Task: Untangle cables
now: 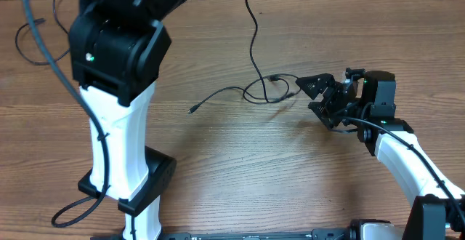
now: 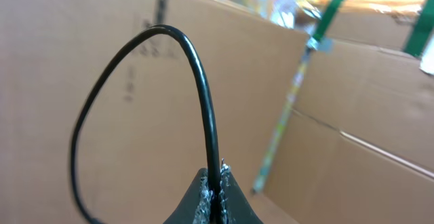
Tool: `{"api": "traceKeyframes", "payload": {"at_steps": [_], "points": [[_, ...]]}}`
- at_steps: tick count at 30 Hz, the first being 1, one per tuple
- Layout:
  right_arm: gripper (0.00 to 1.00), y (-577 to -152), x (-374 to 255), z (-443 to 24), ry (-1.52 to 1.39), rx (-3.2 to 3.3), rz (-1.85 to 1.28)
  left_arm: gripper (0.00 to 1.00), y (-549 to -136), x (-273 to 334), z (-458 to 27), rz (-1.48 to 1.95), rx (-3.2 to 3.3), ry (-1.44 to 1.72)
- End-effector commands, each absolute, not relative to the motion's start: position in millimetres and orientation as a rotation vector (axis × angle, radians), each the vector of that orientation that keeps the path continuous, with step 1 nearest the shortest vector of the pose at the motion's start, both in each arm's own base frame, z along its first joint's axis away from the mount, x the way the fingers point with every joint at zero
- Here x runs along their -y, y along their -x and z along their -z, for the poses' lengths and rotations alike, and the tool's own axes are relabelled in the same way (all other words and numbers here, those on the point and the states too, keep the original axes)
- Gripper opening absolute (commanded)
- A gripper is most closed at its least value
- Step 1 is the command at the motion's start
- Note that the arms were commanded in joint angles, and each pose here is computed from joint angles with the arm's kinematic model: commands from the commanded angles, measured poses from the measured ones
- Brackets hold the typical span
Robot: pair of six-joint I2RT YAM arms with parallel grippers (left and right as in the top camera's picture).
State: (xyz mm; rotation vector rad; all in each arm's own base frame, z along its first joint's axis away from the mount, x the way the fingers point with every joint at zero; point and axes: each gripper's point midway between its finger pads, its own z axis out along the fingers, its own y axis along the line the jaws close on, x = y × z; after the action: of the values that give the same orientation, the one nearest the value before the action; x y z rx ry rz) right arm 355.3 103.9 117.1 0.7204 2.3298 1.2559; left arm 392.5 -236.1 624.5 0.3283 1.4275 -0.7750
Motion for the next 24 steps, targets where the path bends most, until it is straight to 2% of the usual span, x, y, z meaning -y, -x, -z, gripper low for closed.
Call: {"api": "traceKeyframes", "payload": {"at_steps": [1,7,11,21,23,24], "points": [[1.00,-361,-102,-128,-0.686,-2.300,-1.229,0.04,-383,211,-647,0.681,-1.364,-0.265],[1.00,-358,-128,-131,-0.590,-2.321,-1.243,0.04,-379,210,-654,0.687,-1.337,-0.269],[1.00,-357,-148,-117,-0.566,-2.361,-1.112,0.04,-375,206,-664,0.671,-1.297,-0.266],[0.99,-369,-154,-71,-1.228,-2.281,-1.037,0.04,-369,203,-662,0.655,-1.314,-0.278],[0.92,-379,-156,-65,-1.314,-2.223,-1.078,0.04,-370,203,-658,0.653,-1.332,-0.279],[0.77,-387,-159,-65,-1.307,-2.191,-1.110,0.04,-370,203,-656,0.653,-1.338,-0.280]]}}
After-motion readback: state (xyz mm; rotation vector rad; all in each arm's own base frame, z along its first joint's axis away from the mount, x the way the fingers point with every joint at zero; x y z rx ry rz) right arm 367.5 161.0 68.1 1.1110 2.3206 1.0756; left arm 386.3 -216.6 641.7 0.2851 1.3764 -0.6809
